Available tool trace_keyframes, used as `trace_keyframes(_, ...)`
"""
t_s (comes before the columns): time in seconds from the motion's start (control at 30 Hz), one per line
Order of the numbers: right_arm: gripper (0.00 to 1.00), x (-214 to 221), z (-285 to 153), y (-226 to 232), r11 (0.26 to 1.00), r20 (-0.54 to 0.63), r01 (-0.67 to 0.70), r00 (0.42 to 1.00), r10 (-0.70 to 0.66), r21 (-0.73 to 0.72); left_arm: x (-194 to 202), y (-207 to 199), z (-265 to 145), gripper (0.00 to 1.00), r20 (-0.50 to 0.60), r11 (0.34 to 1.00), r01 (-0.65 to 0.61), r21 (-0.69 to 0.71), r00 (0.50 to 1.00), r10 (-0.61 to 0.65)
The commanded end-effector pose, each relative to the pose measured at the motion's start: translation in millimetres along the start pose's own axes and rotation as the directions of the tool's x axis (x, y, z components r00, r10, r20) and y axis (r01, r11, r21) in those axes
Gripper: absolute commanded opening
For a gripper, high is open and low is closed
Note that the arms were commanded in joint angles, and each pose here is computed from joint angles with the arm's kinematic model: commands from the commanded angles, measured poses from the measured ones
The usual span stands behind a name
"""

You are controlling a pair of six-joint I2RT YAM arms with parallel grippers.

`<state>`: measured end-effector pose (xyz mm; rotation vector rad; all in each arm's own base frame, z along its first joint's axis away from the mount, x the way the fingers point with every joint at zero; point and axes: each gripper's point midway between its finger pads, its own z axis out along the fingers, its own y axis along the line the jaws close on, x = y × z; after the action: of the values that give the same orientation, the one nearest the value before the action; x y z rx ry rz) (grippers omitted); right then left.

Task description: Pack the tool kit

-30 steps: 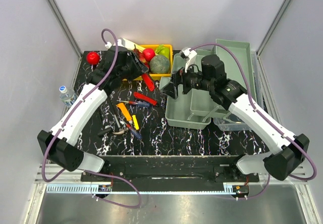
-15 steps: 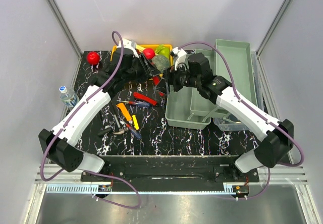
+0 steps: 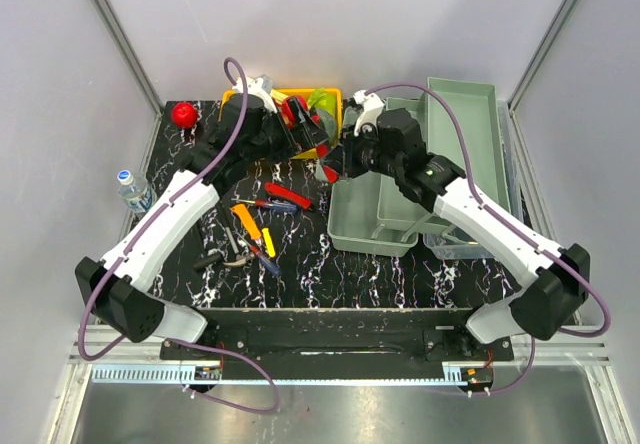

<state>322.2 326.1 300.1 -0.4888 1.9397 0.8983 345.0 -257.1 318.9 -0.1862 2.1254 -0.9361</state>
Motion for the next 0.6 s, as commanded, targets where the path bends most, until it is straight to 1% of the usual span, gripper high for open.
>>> trace_keyframes(0.0, 0.08, -54.0, -32.0, -10.9, 0.990, 0.220, -0.001, 0.975, -0.030, 0.140, -46.6, -24.4, -33.6, 0.99, 0.188, 0.995, -0.094, 0.038, 0.978, 0.085)
trace_keyframes(0.1, 0.09, -70.3, -56.8, -36.2, 0.949, 0.289, -0.042, 0.956, -0.053, 0.312, -57.0, -20.8, -44.8, 0.99, 0.237, 0.992, -0.123, 0.010, 0.964, 0.117)
trace_keyframes(0.13, 0.10, -74.2, -67.1, -49.1, 0.920, 0.303, -0.065, 0.951, -0.061, 0.387, -62.5, -16.0, -47.5, 0.99, 0.264, 0.992, -0.124, -0.020, 0.956, 0.125)
trace_keyframes(0.17, 0.10, -76.4, -77.7, -59.8, 0.888, 0.310, -0.083, 0.948, -0.069, 0.453, -64.8, -12.4, -48.7, 0.99, 0.274, 0.991, -0.127, -0.035, 0.953, 0.131)
trace_keyframes(0.23, 0.11, -78.9, -104.3, -86.3, 0.787, 0.327, -0.131, 0.940, -0.094, 0.603, -66.6, -7.7, -50.0, 0.99, 0.283, 0.989, -0.134, -0.053, 0.948, 0.144)
trace_keyframes(0.27, 0.11, -77.5, -113.6, -95.6, 0.752, 0.322, -0.140, 0.941, -0.101, 0.644, -66.0, -4.6, -48.9, 0.99, 0.280, 0.989, -0.135, -0.061, 0.949, 0.147)
trace_keyframes(0.33, 0.13, -75.9, -132.2, -110.1, 0.709, 0.316, -0.153, 0.943, -0.103, 0.688, -64.4, 0.2, -47.0, 0.99, 0.274, 0.989, -0.132, -0.069, 0.951, 0.146)
trace_keyframes(0.47, 0.13, -67.2, -164.7, -143.9, 0.631, 0.317, -0.200, 0.945, -0.077, 0.750, -55.7, 8.1, -38.7, 0.99, 0.237, 0.990, -0.123, -0.072, 0.962, 0.136)
trace_keyframes(0.57, 0.13, -59.0, -184.3, -166.5, 0.568, 0.296, -0.210, 0.953, -0.063, 0.796, -49.8, 15.1, -32.8, 0.99, 0.215, 0.990, -0.120, -0.081, 0.967, 0.135)
